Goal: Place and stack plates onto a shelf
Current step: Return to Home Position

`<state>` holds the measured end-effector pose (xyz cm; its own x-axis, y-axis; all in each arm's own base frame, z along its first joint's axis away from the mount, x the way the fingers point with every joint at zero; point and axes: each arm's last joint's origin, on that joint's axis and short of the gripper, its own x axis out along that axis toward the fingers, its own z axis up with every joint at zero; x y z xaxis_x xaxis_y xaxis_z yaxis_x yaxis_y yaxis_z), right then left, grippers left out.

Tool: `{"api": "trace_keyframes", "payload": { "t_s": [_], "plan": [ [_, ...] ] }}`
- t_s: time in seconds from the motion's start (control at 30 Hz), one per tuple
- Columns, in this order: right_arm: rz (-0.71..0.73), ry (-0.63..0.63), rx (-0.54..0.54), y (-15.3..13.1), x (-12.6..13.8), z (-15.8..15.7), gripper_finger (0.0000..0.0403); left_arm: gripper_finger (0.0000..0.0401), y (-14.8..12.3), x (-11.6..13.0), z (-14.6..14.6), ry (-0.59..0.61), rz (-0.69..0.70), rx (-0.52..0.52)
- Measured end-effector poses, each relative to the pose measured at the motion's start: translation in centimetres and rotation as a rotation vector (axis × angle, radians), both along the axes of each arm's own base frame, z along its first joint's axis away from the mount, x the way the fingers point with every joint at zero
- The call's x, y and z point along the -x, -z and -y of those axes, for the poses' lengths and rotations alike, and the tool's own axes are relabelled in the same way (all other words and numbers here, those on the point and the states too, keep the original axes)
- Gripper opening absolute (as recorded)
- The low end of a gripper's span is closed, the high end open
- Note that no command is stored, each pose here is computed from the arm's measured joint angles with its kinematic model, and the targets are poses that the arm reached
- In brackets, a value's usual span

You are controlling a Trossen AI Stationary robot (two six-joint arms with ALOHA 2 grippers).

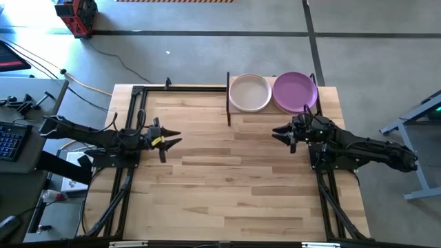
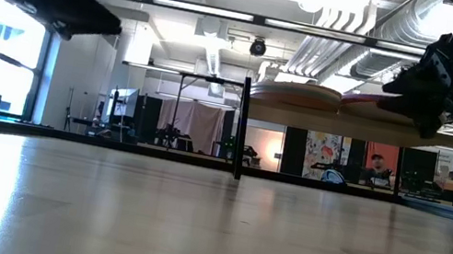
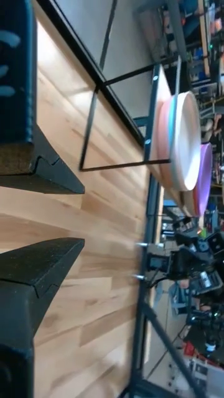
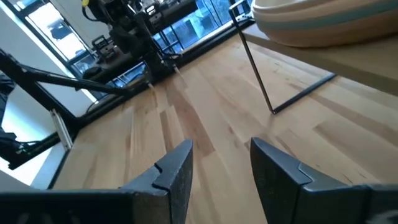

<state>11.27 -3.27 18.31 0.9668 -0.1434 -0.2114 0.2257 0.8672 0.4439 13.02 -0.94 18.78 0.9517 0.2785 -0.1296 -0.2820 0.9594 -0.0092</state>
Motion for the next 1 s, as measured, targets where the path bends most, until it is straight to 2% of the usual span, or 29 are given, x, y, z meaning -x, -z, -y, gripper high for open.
{"api": "trace_keyframes", "payload": {
  "t_s": [0.17, 0.63, 0.83, 1.0],
  "plan": [
    [-0.003, 0.015, -0.01, 0.0, 0.0, 0.0, 0.0142, 0.0111, 1.6, 0.8, 0.1, 0.024, -0.005, -0.011],
    [0.011, 0.039, -0.094, 0.0, 0.0, 0.0, 0.0142, 0.0111, 3.1, 1.8, 0.0, 0.019, 0.005, -0.021],
    [-0.005, 0.042, 0.002, 0.0, 0.0, 0.1, 0.0142, 0.0111, 3.2, 1.9, -0.1, -0.003, -0.007, -0.035],
    [-0.05, 0.034, 0.101, 0.3, 0.1, 0.1, 0.0142, 0.0111, 3.2, 1.9, -0.1, 0.013, -0.041, -0.155]
  ]
}}
